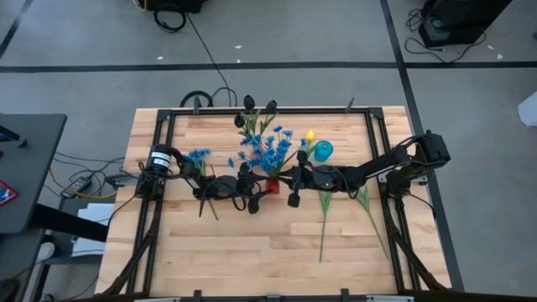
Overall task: Sort flowers into vase by color
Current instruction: Put the blue flowers into the red vase
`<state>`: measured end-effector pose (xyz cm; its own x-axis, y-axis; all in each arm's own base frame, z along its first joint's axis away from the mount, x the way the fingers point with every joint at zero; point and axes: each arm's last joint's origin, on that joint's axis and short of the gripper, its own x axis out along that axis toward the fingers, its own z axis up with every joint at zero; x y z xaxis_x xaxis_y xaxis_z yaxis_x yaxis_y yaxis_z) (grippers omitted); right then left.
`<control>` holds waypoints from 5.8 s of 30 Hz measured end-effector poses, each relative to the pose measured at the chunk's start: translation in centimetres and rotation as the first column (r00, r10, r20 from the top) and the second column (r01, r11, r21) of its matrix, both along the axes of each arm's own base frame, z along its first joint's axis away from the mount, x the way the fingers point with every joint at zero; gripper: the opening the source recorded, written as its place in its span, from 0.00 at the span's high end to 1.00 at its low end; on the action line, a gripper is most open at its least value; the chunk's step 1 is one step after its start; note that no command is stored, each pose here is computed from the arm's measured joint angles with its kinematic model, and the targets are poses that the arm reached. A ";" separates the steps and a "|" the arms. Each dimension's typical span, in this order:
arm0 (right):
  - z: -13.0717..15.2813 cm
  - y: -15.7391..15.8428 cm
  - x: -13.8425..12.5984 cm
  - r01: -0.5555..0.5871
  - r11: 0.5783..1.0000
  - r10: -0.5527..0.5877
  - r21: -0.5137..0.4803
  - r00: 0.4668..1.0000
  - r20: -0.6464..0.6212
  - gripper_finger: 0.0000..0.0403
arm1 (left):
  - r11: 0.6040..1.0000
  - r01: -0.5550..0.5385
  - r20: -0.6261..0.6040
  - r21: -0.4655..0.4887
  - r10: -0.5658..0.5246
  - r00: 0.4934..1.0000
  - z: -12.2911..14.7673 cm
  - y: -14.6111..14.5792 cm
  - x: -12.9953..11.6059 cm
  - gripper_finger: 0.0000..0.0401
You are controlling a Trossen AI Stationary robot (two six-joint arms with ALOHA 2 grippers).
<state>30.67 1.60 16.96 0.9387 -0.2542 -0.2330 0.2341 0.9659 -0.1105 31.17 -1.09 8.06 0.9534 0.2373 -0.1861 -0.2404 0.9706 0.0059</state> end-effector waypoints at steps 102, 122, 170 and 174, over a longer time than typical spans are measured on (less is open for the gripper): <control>-1.5 6.1 -6.2 -0.199 0.979 0.173 -0.043 0.926 -0.334 0.39 | 0.280 -0.944 -0.811 -0.174 0.504 0.299 6.3 -4.8 -10.6 0.50; -1.3 6.1 -6.1 -0.226 0.972 0.195 -0.062 0.927 -0.320 0.39 | 0.308 -0.951 -0.821 -0.024 0.536 0.194 4.9 -4.6 -10.9 0.86; 2.7 -1.2 -4.8 0.119 0.970 -0.126 0.213 0.992 0.022 0.39 | 0.909 -0.332 -0.130 0.251 0.371 0.919 24.4 -3.1 -14.6 0.94; 2.3 -1.1 -5.0 0.138 0.953 -0.139 0.270 0.990 -0.015 0.39 | 0.930 -0.210 -0.088 0.301 0.246 0.965 25.6 -3.6 -14.0 0.94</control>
